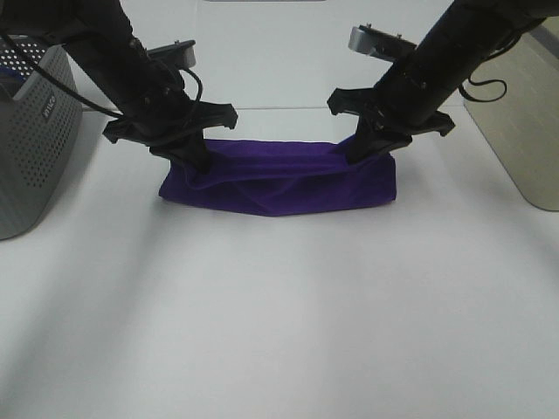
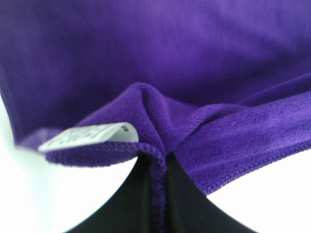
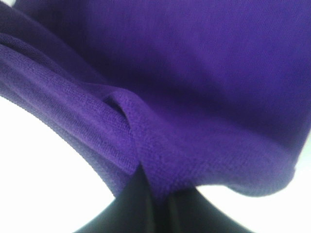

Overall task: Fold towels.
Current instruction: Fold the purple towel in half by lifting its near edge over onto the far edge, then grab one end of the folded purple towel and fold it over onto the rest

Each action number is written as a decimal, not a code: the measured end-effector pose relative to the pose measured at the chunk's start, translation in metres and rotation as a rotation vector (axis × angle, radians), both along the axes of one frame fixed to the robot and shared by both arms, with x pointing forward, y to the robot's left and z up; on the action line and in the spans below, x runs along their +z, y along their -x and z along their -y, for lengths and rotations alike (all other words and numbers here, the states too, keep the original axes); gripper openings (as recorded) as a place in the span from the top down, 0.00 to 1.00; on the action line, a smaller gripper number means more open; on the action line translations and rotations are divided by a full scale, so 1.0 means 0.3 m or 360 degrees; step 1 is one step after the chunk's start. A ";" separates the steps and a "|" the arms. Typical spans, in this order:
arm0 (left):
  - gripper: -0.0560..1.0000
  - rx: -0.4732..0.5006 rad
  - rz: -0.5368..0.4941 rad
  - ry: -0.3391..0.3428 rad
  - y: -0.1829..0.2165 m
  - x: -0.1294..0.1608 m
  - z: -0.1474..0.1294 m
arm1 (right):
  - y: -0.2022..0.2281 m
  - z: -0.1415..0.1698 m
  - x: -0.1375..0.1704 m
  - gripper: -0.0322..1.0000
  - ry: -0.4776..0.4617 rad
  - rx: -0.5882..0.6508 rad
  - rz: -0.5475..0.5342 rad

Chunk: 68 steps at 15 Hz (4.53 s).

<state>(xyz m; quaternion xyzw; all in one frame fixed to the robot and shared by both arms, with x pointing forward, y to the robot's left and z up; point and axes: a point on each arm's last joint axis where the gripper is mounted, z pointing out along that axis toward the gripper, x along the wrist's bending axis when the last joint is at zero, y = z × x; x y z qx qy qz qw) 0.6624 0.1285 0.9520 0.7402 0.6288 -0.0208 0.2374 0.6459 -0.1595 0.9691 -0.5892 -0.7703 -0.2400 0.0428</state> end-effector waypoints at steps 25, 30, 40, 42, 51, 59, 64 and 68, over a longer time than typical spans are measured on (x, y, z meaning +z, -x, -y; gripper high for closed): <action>0.14 -0.0003 0.0207 -0.0184 -0.233 0.069 -0.199 | -0.127 0.028 0.095 0.10 0.0318 0.0110 0.0184; 0.14 -0.0076 -0.0036 0.0020 -0.251 -0.041 -0.280 | -0.023 0.049 0.249 0.10 0.0334 0.0192 0.0055; 0.15 -0.0038 -0.0177 0.0273 -0.279 -0.251 -0.258 | -0.012 0.046 0.254 0.10 0.0313 0.0202 0.0017; 0.15 -0.0022 -0.0164 0.0389 -0.300 -0.266 -0.227 | -0.011 0.042 0.255 0.10 0.0288 0.0199 0.0012; 0.81 -0.0013 -0.0141 0.0379 -0.348 -0.321 -0.079 | -0.011 0.040 0.255 0.10 0.0278 0.0198 0.0010; 0.93 -0.0152 0.0042 0.0026 -0.362 -0.053 -0.197 | 0.003 0.034 0.291 0.10 0.0209 0.0153 0.0020; 0.93 -0.0432 0.0150 0.0098 -0.293 0.035 0.042 | 0.027 0.033 0.352 0.10 0.0156 0.0147 0.0076; 0.92 -0.0533 0.0065 0.0100 -0.234 -0.037 0.204 | 0.057 0.041 0.421 0.10 0.0140 0.0143 0.0153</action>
